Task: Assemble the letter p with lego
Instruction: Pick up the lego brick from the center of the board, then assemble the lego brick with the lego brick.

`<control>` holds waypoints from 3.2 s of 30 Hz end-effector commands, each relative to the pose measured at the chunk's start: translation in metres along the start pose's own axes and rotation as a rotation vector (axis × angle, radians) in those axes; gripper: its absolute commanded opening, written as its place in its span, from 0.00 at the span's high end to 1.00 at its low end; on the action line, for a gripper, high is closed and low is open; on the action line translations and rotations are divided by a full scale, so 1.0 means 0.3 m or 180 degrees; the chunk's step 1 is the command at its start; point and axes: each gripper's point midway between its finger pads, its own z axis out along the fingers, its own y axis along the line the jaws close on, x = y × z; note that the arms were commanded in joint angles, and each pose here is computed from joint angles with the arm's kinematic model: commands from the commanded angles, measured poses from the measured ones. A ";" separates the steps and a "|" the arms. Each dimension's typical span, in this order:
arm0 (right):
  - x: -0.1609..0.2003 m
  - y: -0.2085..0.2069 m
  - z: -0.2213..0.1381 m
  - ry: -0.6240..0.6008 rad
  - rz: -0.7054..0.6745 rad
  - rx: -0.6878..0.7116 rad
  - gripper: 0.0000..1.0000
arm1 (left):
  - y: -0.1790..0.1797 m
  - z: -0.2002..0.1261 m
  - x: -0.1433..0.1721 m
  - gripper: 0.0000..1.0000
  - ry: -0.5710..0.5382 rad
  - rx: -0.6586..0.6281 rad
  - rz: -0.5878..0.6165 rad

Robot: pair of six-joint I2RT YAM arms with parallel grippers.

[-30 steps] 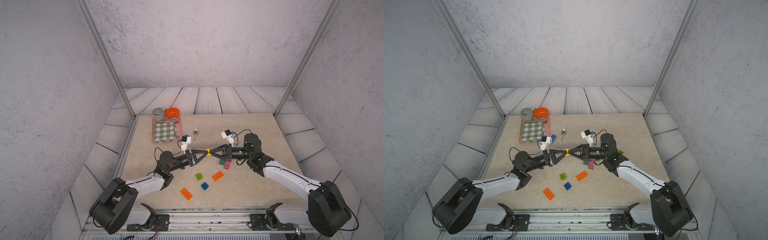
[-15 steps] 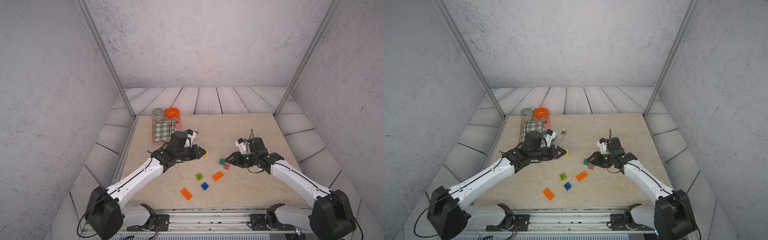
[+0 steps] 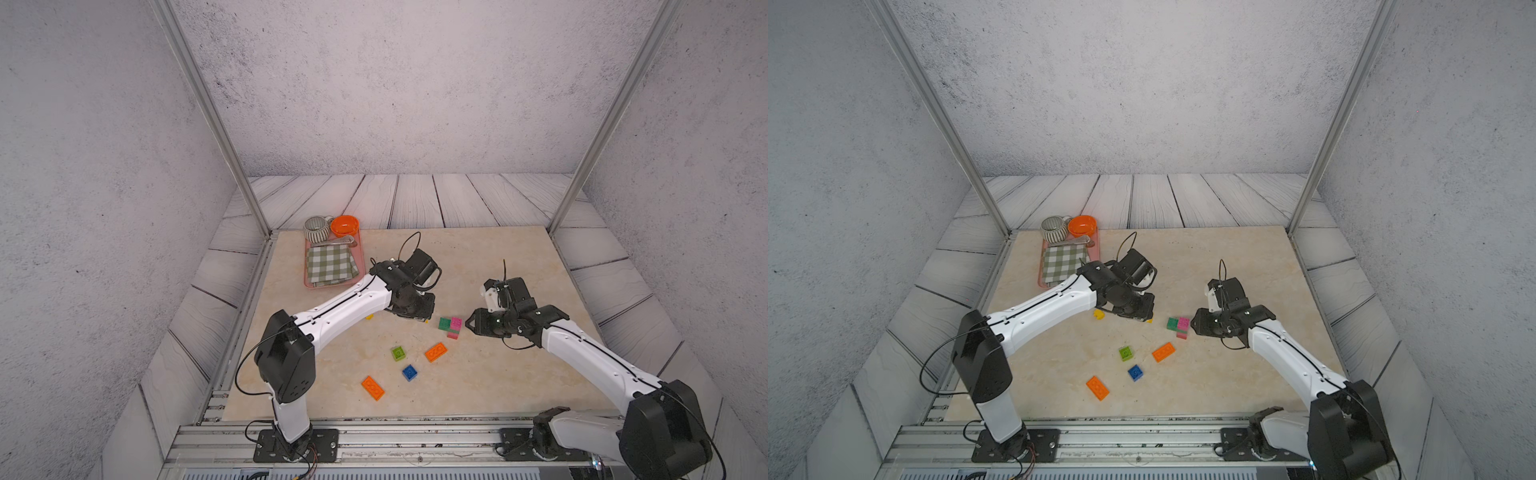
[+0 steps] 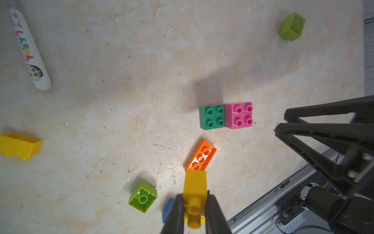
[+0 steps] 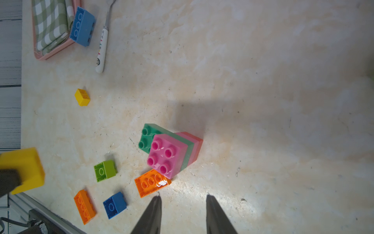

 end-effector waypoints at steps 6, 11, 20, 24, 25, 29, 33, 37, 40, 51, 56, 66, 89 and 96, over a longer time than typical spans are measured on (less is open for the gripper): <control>-0.063 0.041 0.049 -0.0114 -0.0002 -0.0246 0.61 | -0.002 0.061 0.011 1.00 0.0469 -0.0462 0.0257; -0.071 0.038 0.085 -0.0072 0.0091 -0.0263 0.62 | -0.023 0.109 -0.017 1.00 0.0564 -0.0514 0.0296; -0.034 -0.004 0.145 0.0088 0.0214 -0.0162 0.64 | -0.062 0.190 -0.044 1.00 0.0726 -0.0582 0.0366; -0.014 -0.023 0.150 0.0105 0.0231 -0.0109 0.66 | -0.071 0.217 -0.050 1.00 0.0774 -0.0603 0.0371; -0.011 -0.023 0.150 0.0108 0.0236 -0.0119 0.66 | -0.074 0.223 -0.051 1.00 0.0781 -0.0605 0.0373; -0.004 -0.022 0.151 0.0114 0.0252 -0.0151 0.67 | -0.073 0.248 -0.055 1.00 0.0814 -0.0634 0.0358; 0.001 -0.017 0.155 0.0131 0.0259 -0.0188 0.68 | -0.068 0.267 -0.053 1.00 0.0846 -0.0662 0.0339; 0.004 -0.015 0.157 0.0133 0.0287 -0.0218 0.68 | -0.064 0.287 -0.050 1.00 0.0876 -0.0681 0.0309; 0.009 -0.015 0.161 0.0148 0.0317 -0.0235 0.69 | -0.066 0.283 -0.053 1.00 0.0858 -0.0687 0.0286; 0.039 -0.019 0.185 0.0224 0.0430 -0.0300 0.73 | -0.042 0.339 -0.060 1.00 0.0848 -0.0803 0.0188; 0.078 -0.038 0.183 0.0271 0.0465 -0.0261 0.75 | -0.044 0.338 -0.064 1.00 0.0832 -0.0801 0.0160; 0.148 -0.091 0.167 0.0264 0.0494 -0.0127 0.75 | -0.057 0.305 -0.076 1.00 0.0749 -0.0795 0.0163; 0.155 -0.105 0.182 0.0306 0.0522 -0.0158 0.75 | -0.028 0.384 -0.034 0.96 0.0908 -0.1008 0.0230; 0.152 -0.106 0.178 0.0297 0.0530 -0.0172 0.75 | -0.056 0.371 -0.042 0.88 0.0869 -0.0909 0.0213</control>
